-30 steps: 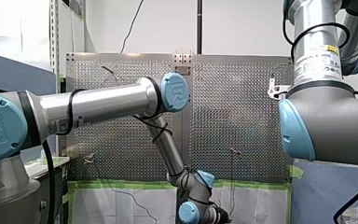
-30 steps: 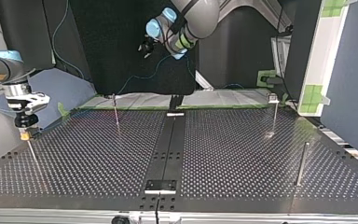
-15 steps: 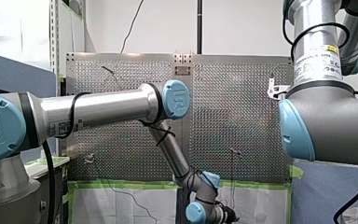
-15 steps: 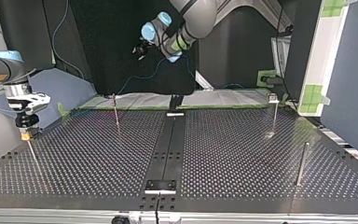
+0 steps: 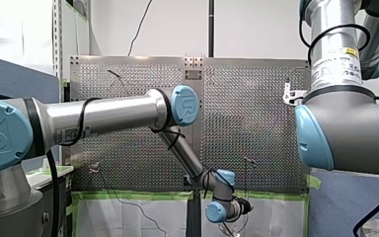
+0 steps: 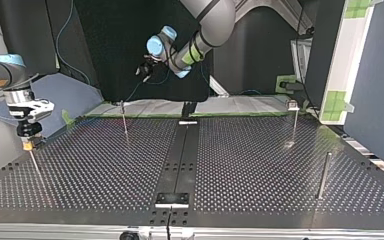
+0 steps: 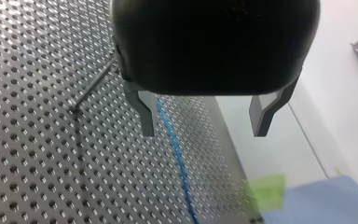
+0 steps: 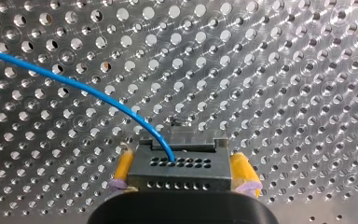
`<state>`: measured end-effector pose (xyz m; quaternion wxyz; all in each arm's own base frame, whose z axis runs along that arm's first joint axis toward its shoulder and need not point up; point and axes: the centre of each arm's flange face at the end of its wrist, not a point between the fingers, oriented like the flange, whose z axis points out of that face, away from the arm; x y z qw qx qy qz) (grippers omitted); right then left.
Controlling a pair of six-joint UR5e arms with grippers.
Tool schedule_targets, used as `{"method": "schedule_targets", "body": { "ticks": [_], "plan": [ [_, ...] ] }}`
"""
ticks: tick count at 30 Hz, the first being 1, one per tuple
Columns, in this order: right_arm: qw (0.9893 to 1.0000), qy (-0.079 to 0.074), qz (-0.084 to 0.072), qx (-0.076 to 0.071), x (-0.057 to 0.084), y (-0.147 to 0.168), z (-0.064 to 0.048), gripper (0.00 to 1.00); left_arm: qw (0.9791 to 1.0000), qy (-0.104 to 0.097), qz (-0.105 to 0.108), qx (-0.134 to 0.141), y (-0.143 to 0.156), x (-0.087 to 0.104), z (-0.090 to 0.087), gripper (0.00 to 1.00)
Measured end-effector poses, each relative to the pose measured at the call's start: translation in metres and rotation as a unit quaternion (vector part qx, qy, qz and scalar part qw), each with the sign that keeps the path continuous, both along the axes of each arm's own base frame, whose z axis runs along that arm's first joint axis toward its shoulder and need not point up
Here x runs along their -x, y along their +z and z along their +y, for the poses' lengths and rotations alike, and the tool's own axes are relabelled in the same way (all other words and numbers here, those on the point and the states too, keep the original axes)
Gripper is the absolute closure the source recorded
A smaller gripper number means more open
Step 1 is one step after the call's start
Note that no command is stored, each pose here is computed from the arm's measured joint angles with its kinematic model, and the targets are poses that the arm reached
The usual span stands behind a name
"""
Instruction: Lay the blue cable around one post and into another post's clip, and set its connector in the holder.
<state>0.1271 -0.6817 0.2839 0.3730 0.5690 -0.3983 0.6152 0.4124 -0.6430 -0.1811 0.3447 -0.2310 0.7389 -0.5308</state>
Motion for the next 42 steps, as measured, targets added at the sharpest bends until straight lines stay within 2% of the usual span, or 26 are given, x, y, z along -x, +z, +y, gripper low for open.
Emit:
{"method": "schedule_targets", "body": {
  "ticks": [6, 11, 15, 18, 25, 31, 42],
  "plan": [
    [1.0, 0.0, 0.001, 0.0, 0.0, 0.0, 0.0, 0.2, 0.9995, 0.009, -0.016, 0.025, 0.019, -0.019, -0.013, 0.0],
    [1.0, 0.0, 0.001, 0.0, 0.0, 0.0, 0.0, 0.2, 0.9981, 0.011, -0.026, 0.055, 0.035, -0.03, -0.027, 0.0],
    [1.0, 0.0, 0.001, -0.001, 0.0, -0.001, 0.0, 0.2, 0.9966, 0.021, -0.038, 0.07, 0.048, -0.04, -0.035, 0.0],
    [1.0, 0.0, 0.0, 0.0, 0.0, 0.0, 0.0, 0.2, 0.9948, 0.03, -0.051, 0.083, 0.06, -0.049, -0.041, 0.0],
    [1.0, 0.0, 0.0, 0.001, 0.001, 0.0, 0.0, 0.2, 0.9891, 0.051, -0.079, 0.113, 0.076, -0.069, -0.05, 0.0],
    [1.0, -0.002, 0.0, 0.001, 0.003, 0.0, -0.001, 0.2, 0.9869, 0.057, -0.089, 0.122, 0.074, -0.079, -0.053, 0.0],
    [1.0, -0.002, 0.0, 0.002, 0.003, 0.001, -0.001, 0.2, 0.9821, 0.064, -0.109, 0.14, 0.103, -0.105, -0.061, 0.0]
  ]
}}
